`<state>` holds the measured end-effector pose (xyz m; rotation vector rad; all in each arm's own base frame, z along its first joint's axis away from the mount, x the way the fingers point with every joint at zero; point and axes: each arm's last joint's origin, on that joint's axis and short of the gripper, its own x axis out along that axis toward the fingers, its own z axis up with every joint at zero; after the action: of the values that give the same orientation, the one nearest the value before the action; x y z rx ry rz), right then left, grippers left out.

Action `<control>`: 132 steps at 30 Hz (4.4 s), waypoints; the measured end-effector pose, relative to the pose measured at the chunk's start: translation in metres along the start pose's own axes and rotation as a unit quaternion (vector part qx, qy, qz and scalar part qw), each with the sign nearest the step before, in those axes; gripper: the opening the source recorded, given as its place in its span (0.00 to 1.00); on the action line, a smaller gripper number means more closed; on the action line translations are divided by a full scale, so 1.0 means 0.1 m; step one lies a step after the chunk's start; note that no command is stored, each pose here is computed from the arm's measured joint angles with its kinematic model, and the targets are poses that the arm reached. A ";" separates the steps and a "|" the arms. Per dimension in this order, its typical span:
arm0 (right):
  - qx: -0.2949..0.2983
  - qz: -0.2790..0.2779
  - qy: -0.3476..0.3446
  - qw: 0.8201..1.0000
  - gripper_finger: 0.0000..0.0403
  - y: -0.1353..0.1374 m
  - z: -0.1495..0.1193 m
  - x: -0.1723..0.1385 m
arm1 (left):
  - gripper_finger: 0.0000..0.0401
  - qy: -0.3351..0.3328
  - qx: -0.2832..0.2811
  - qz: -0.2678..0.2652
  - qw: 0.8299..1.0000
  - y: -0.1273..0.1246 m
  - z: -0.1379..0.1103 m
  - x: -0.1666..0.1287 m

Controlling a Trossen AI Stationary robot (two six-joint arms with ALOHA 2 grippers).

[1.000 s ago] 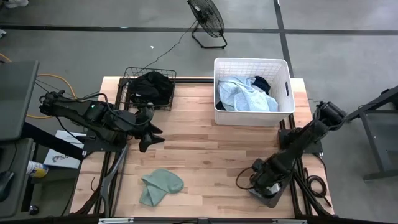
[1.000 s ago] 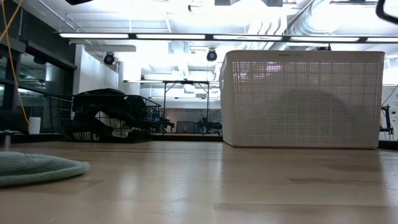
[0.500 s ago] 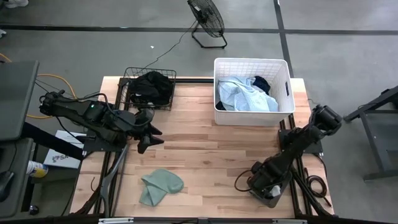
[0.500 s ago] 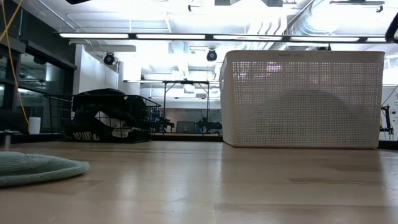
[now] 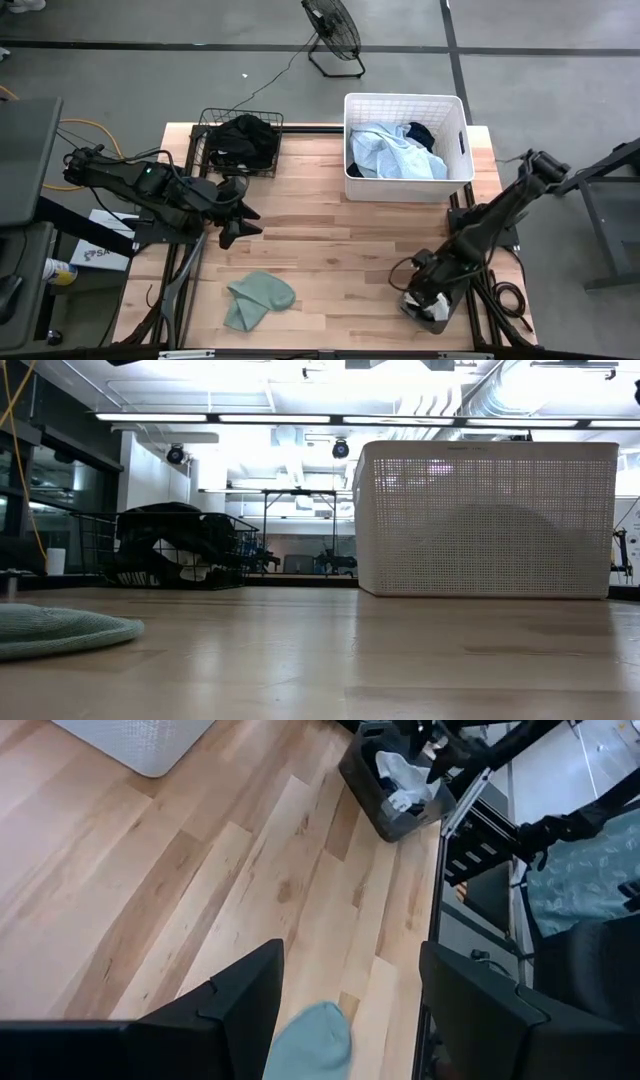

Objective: Pick & Place Cloths
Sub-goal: Put the white sock into the black bin, then put the gray sock into the black bin

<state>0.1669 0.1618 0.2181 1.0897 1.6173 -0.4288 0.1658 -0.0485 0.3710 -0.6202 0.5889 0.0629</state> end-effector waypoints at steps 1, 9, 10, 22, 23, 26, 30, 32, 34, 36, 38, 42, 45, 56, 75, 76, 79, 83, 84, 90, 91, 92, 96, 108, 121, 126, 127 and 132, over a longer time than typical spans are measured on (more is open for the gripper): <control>0.003 0.005 -0.004 1.000 0.68 -0.01 -0.01 -0.04 | 0.57 0.000 0.000 0.000 1.000 0.00 0.00 0.00; 0.004 0.036 0.000 0.999 0.67 -0.09 -0.06 -0.22 | 0.57 0.041 0.007 0.003 0.999 0.03 -0.05 0.00; 0.003 0.040 -0.001 0.999 0.67 -0.09 -0.06 -0.24 | 0.57 0.051 0.008 0.010 0.999 0.05 -0.07 0.00; -0.047 0.128 -0.082 0.987 0.67 0.03 -0.05 -0.30 | 0.57 0.114 -0.056 0.088 0.988 0.17 -0.20 -0.01; -0.057 0.137 -0.086 0.985 0.67 0.04 -0.05 -0.30 | 0.57 0.115 -0.069 0.091 0.987 0.17 -0.20 0.00; -0.085 0.164 -0.106 0.977 0.67 0.10 -0.05 -0.32 | 0.57 0.124 -0.092 0.103 0.983 0.12 -0.24 0.07; -0.128 0.208 -0.155 0.957 0.67 0.18 -0.05 -0.36 | 0.57 0.141 -0.117 0.136 0.974 0.03 -0.35 0.24; -0.147 0.230 -0.184 0.944 0.67 0.23 -0.05 -0.38 | 0.57 0.154 -0.127 0.163 0.966 -0.02 -0.43 0.33; -0.165 0.255 -0.211 0.929 0.67 0.27 -0.06 -0.41 | 0.57 0.169 -0.142 0.187 0.957 -0.06 -0.52 0.44; -0.185 0.274 -0.234 0.914 0.67 0.32 -0.06 -0.44 | 0.57 0.181 -0.153 0.206 0.949 -0.11 -0.61 0.53; -0.207 0.292 -0.255 0.898 0.67 0.36 -0.07 -0.47 | 0.57 0.191 -0.160 0.220 0.943 -0.17 -0.70 0.63; -0.247 0.318 -0.297 0.866 0.67 0.42 -0.08 -0.53 | 0.57 0.228 -0.147 0.243 0.931 -0.27 -0.92 0.81; -0.275 0.329 -0.322 0.844 0.67 0.46 -0.09 -0.57 | 0.57 0.262 -0.132 0.261 0.920 -0.32 -1.09 0.94; -0.315 0.320 -0.351 0.822 0.67 0.47 -0.11 -0.58 | 0.57 0.335 -0.071 0.247 0.906 -0.44 -1.47 1.36; -0.330 0.306 -0.344 0.824 0.67 0.44 -0.16 -0.54 | 0.89 0.420 -0.049 0.238 0.875 -0.41 -1.75 1.72; -0.331 0.303 -0.344 0.825 0.67 0.44 -0.16 -0.54 | 0.91 0.422 -0.047 0.228 0.876 -0.42 -1.77 1.75; -0.332 0.297 -0.344 0.827 0.67 0.43 -0.16 -0.53 | 0.94 0.425 -0.027 0.195 0.884 -0.44 -1.81 1.85; -0.332 0.292 -0.343 0.828 0.67 0.42 -0.15 -0.52 | 0.94 0.427 -0.004 0.194 0.883 -0.42 -1.86 1.91; -0.332 0.291 -0.343 0.829 0.67 0.42 -0.15 -0.52 | 0.94 0.425 0.001 0.203 0.882 -0.40 -1.87 1.92; -0.333 0.287 -0.343 0.830 0.67 0.41 -0.15 -0.52 | 0.93 0.439 0.038 0.216 0.871 -0.34 -1.97 2.03; -0.333 0.287 -0.343 0.830 0.67 0.41 -0.15 -0.52 | 0.93 0.442 0.046 0.219 0.869 -0.33 -1.99 2.04; -0.333 0.287 -0.343 0.830 0.67 0.41 -0.15 -0.52 | 0.93 0.443 0.054 0.223 0.867 -0.31 -2.00 2.06; -0.333 0.287 -0.343 0.830 0.67 0.41 -0.15 -0.52 | 0.93 0.445 0.087 0.239 0.858 -0.26 -2.05 2.09; -0.330 0.287 -0.342 0.832 0.67 0.41 -0.15 -0.51 | 0.55 0.426 0.140 0.239 0.861 -0.23 -2.05 2.12; -0.323 0.285 -0.354 0.830 0.67 0.41 -0.14 -0.52 | 0.04 0.416 0.107 0.236 0.872 -0.32 -2.00 2.13; -0.324 0.286 -0.354 0.830 0.67 0.41 -0.14 -0.52 | 0.02 0.378 0.128 0.242 0.885 -0.51 -1.80 2.06; -0.325 0.285 -0.354 0.829 0.67 0.41 -0.14 -0.52 | 0.02 0.363 0.131 0.239 0.891 -0.57 -1.74 2.04; -0.326 0.285 -0.355 0.829 0.67 0.41 -0.14 -0.52 | 0.02 0.292 0.148 0.212 0.921 -0.87 -1.44 1.92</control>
<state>0.1923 0.1713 0.2803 0.6917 0.6230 0.1327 0.2742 -0.2229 0.2191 -0.1954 1.2836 0.1965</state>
